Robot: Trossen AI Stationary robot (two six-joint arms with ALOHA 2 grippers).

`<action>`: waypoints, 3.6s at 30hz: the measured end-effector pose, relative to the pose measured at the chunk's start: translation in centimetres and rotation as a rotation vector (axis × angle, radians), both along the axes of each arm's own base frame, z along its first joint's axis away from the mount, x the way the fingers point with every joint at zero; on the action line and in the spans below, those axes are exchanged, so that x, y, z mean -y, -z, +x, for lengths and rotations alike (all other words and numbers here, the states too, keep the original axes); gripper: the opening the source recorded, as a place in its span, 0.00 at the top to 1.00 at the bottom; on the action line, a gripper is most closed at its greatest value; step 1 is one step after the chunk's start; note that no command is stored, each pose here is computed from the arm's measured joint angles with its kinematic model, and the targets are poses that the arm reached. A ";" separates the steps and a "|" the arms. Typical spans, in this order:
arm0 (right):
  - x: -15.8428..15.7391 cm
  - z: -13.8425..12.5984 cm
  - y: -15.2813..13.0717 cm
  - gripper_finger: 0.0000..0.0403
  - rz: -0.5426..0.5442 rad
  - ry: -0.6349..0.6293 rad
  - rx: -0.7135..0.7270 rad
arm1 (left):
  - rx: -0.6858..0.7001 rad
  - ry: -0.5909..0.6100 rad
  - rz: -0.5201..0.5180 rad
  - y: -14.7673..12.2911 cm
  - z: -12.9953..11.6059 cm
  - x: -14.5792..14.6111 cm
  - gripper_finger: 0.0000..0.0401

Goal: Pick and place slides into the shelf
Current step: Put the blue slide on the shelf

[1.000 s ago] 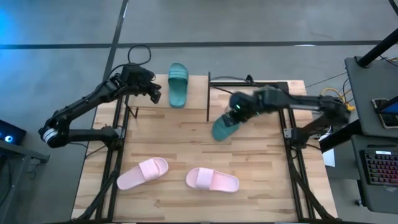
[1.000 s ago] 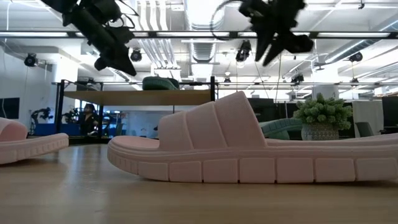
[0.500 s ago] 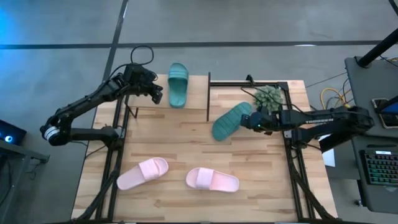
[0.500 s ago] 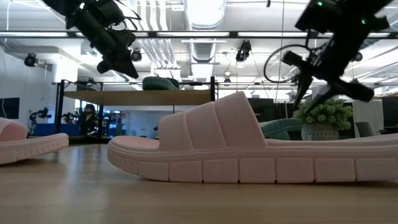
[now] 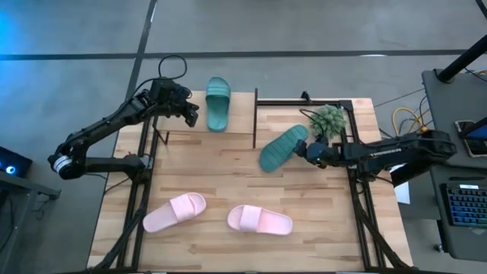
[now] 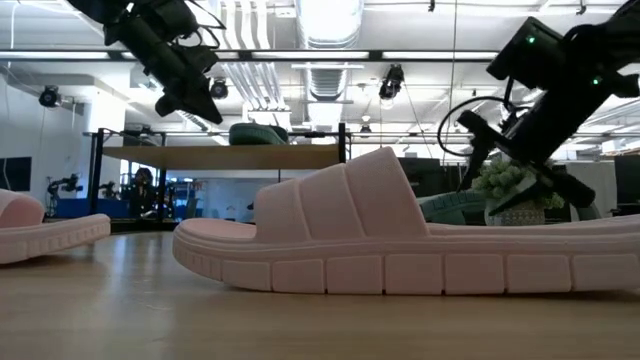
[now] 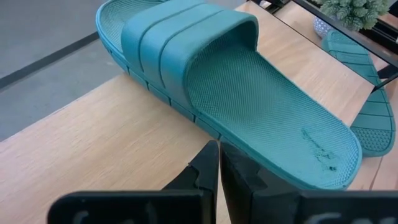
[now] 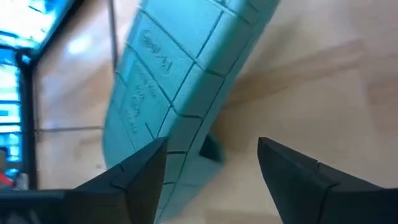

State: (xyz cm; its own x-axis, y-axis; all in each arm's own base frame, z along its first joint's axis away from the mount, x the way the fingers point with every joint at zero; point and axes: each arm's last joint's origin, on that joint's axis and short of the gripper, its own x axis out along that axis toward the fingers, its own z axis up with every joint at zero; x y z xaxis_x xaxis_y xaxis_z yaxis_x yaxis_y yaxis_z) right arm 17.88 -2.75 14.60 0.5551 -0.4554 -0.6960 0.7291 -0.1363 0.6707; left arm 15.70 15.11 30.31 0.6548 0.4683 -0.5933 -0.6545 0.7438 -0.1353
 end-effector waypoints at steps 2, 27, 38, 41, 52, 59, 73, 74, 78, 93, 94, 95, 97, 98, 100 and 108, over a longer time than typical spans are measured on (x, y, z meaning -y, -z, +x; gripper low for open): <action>0.2 0.3 0.2 0.38 -0.036 0.023 0.044 | 0.000 -0.001 0.000 0.0 0.0 0.0 1.00; 3.8 5.6 0.9 0.52 -0.139 -0.050 -0.035 | 0.000 -0.004 0.003 -0.1 -0.1 0.1 1.00; 4.1 7.7 -4.2 0.80 -0.331 -0.285 -0.094 | 0.001 -0.004 0.002 -0.2 -0.2 0.2 1.00; 3.7 7.7 -7.7 0.80 -0.439 -0.396 -0.216 | 0.014 -0.013 -0.003 -0.4 -0.5 0.4 1.00; -0.8 9.5 -16.3 0.77 -0.894 -1.105 -0.861 | 0.095 -0.020 0.061 -2.6 -2.9 2.9 1.00; -2.4 13.5 -12.1 0.80 -0.818 -1.268 -1.168 | 0.154 -0.036 0.094 -3.7 -4.2 4.1 1.00; -5.8 15.8 -10.4 0.79 -0.634 -1.468 -1.017 | 0.084 -0.039 0.032 -2.8 -5.2 5.1 1.00; -5.9 15.7 -10.2 0.79 -0.606 -1.478 -0.999 | 0.084 -0.039 0.032 -2.7 -5.2 5.1 1.00; -7.0 15.2 -9.4 0.76 -0.532 -1.508 -0.962 | 0.071 -0.039 0.020 -2.1 -5.1 5.1 1.00; -11.4 13.4 -7.3 0.40 -0.363 -1.619 -0.903 | 0.078 -0.039 0.026 -1.6 -5.7 5.6 1.00; -11.8 13.3 -7.4 0.39 -0.335 -1.617 -0.889 | 0.080 -0.038 0.028 -1.6 -5.7 5.7 1.00; -12.3 13.1 -7.5 0.39 -0.317 -1.614 -0.884 | 0.082 -0.039 0.029 -1.6 -5.8 5.7 1.00; -13.0 13.0 -8.0 0.39 -0.297 -1.597 -0.847 | 0.084 -0.039 0.032 -1.7 -5.8 5.8 1.00; -13.2 13.0 -8.5 0.39 -0.292 -1.580 -0.819 | 0.085 -0.039 0.033 -1.7 -5.8 5.8 1.00; -13.6 12.8 -9.2 0.39 -0.253 -1.552 -0.781 | 0.086 -0.038 0.033 -1.7 -5.9 5.8 1.00; -13.2 10.7 -10.5 0.39 -0.086 -1.211 -0.881 | 0.087 -0.036 0.032 -1.7 -5.8 5.8 1.00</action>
